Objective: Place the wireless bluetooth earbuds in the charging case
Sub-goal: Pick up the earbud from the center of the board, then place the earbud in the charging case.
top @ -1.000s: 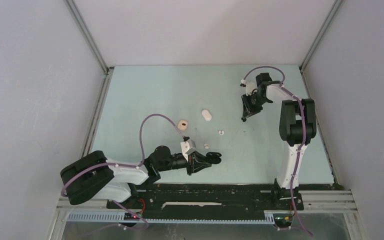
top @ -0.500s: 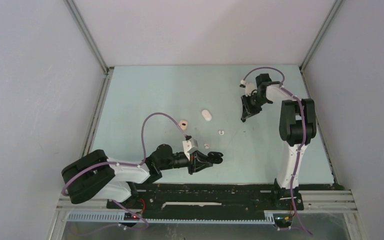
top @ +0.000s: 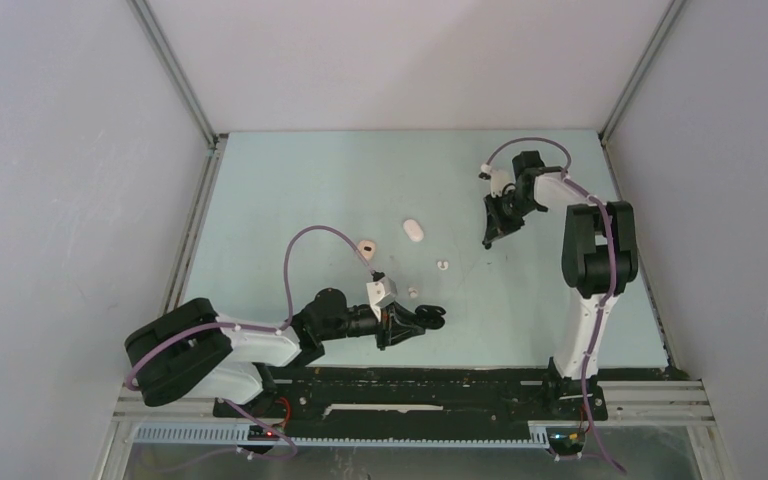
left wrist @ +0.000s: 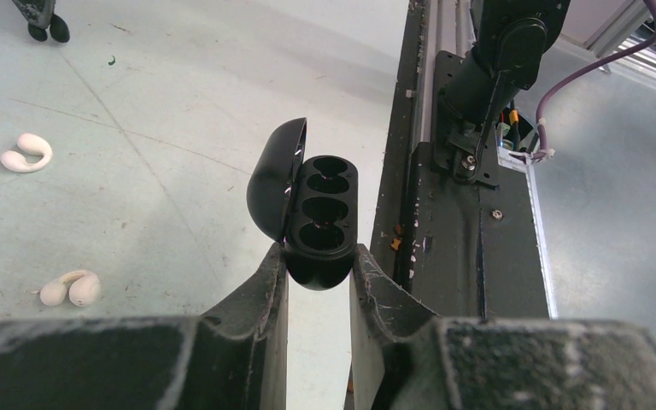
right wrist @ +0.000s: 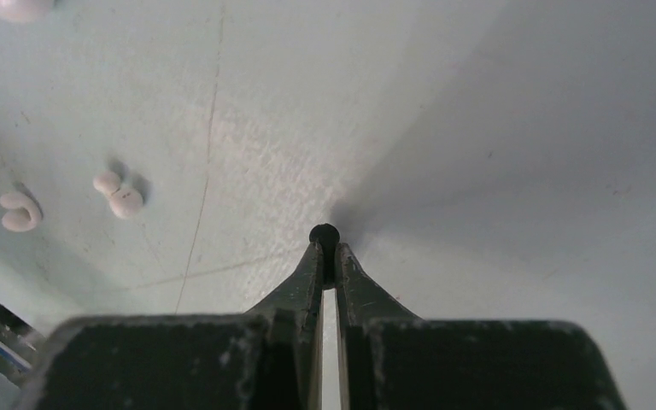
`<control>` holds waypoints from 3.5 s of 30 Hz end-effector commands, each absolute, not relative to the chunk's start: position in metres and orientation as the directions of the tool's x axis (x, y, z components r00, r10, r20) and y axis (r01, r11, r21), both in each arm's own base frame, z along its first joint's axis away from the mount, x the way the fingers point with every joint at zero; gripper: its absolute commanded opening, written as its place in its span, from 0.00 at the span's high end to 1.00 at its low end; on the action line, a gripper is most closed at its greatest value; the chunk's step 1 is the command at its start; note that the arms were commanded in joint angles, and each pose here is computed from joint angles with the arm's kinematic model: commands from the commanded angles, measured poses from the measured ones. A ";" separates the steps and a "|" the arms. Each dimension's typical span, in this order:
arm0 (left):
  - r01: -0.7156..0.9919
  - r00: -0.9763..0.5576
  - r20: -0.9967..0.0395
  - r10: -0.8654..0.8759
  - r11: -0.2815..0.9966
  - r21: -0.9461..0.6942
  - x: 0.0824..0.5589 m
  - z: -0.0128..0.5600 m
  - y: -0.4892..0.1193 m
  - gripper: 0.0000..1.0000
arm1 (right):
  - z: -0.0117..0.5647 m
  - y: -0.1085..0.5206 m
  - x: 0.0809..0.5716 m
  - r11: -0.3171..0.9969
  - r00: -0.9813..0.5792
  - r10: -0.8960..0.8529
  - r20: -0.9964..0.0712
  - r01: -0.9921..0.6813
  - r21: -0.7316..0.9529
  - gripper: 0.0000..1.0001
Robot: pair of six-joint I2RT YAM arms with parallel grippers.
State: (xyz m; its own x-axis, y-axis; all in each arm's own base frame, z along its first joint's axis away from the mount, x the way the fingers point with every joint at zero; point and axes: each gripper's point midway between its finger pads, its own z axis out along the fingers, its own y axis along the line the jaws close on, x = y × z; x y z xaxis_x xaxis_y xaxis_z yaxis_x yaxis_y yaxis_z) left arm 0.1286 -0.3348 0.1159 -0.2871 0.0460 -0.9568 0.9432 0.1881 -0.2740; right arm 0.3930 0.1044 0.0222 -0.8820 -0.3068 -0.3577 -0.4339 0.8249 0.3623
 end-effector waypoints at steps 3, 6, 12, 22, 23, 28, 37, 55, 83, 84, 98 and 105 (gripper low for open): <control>0.959 -0.234 -0.972 0.005 0.167 -0.229 0.135 0.135 -0.343 1.00 | 0.093 0.125 0.375 0.736 -0.729 -0.436 -0.528 -0.627 0.258 1.00; 0.959 -0.234 -0.972 0.005 0.164 -0.230 0.134 0.135 -0.343 1.00 | 0.120 0.140 0.352 0.657 -0.617 -0.523 -0.588 -0.731 0.183 1.00; 0.963 -0.231 -0.973 0.007 0.143 -0.228 0.131 0.136 -0.344 1.00 | 0.183 0.165 0.303 0.470 -0.354 -0.595 -0.721 -0.882 0.045 1.00; 0.972 -0.217 -0.976 -0.002 0.090 -0.217 0.123 0.140 -0.346 1.00 | 0.256 0.196 0.214 0.102 0.011 -0.599 -0.801 -0.991 -0.089 1.00; 0.973 -0.212 -0.977 -0.009 0.087 -0.212 0.123 0.140 -0.345 1.00 | 0.253 0.198 0.209 0.081 0.005 -0.602 -0.798 -0.994 -0.068 1.00; 0.977 -0.197 -0.980 -0.016 0.080 -0.198 0.122 0.139 -0.345 1.00 | 0.234 0.213 0.179 -0.055 0.043 -0.654 -0.755 -0.998 -0.009 1.00; 0.982 -0.182 -0.983 -0.013 0.059 -0.182 0.121 0.138 -0.348 1.00 | 0.213 0.254 0.115 -0.240 0.169 -0.724 -0.669 -0.971 0.014 1.00; 0.988 -0.156 -0.984 -0.090 0.002 -0.157 0.109 0.155 -0.343 1.00 | 0.209 0.277 0.124 -0.167 0.003 -0.674 -0.739 -0.975 0.148 1.00; 0.987 -0.164 -0.983 -0.085 -0.007 -0.164 0.108 0.155 -0.343 1.00 | 0.183 0.278 0.121 -0.169 0.018 -0.754 -0.656 -0.971 0.168 1.00; 0.986 -0.164 -0.983 -0.085 -0.007 -0.164 0.107 0.155 -0.343 1.00 | 0.182 0.278 0.122 -0.167 0.018 -0.756 -0.654 -0.972 0.167 1.00; 0.987 -0.161 -0.982 -0.096 0.008 -0.162 0.110 0.158 -0.341 1.00 | 0.179 0.277 0.121 -0.164 0.013 -0.764 -0.645 -0.971 0.176 1.00; 0.987 -0.161 -0.982 -0.099 0.009 -0.162 0.110 0.159 -0.340 1.00 | 0.177 0.278 0.125 -0.150 0.005 -0.770 -0.638 -0.974 0.173 1.00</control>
